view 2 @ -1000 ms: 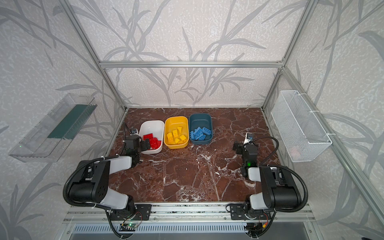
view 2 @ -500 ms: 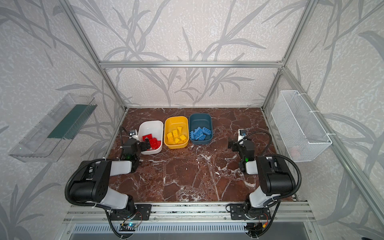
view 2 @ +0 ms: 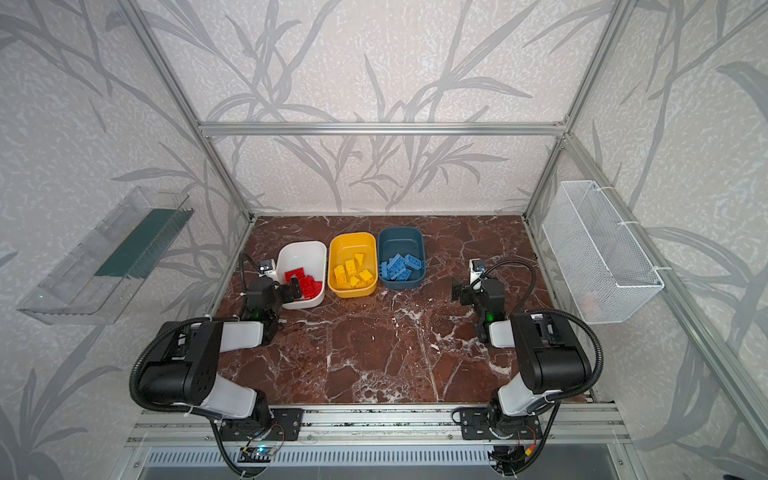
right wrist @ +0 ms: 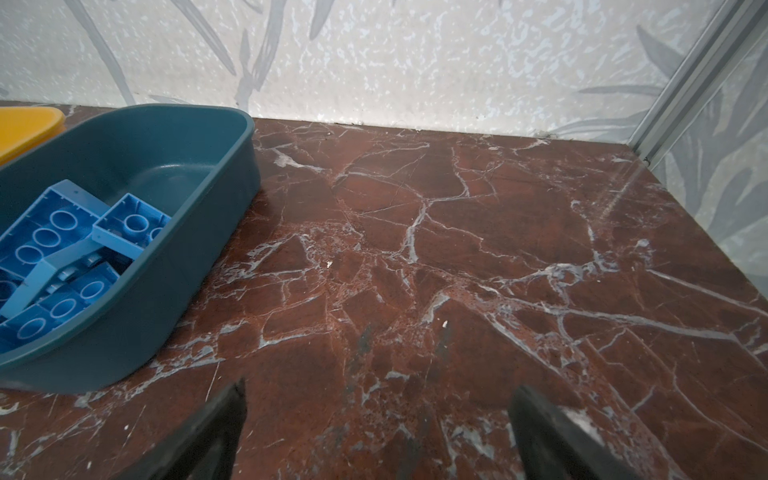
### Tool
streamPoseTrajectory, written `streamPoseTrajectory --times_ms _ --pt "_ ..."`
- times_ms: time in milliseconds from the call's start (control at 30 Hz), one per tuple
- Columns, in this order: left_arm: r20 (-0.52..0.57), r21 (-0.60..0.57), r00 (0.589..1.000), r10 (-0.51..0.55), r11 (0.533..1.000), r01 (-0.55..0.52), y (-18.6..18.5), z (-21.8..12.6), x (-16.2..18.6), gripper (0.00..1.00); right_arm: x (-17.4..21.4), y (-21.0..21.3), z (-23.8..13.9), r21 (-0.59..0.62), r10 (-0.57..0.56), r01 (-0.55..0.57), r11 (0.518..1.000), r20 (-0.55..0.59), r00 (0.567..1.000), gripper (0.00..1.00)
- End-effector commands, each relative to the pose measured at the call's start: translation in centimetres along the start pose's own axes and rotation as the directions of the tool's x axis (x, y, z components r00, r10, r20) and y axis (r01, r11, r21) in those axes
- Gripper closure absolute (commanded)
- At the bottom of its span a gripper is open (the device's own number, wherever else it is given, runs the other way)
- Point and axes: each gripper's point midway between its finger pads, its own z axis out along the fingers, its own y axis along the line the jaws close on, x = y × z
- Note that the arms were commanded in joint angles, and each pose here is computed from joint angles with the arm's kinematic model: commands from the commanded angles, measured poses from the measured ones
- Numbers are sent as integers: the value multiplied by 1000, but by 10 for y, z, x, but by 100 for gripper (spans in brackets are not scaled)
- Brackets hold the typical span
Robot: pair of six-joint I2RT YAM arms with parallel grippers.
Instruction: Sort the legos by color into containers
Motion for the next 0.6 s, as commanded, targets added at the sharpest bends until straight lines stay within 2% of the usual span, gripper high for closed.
streamPoseTrajectory --times_ms 0,567 --pt "13 7 1000 16 1000 -17 -1 2 -6 1 -5 0 -1 -1 -13 13 1000 16 1000 1" --pt "13 5 1000 15 1000 -15 -1 2 -6 1 -5 4 0 18 -41 41 999 10 999 1"
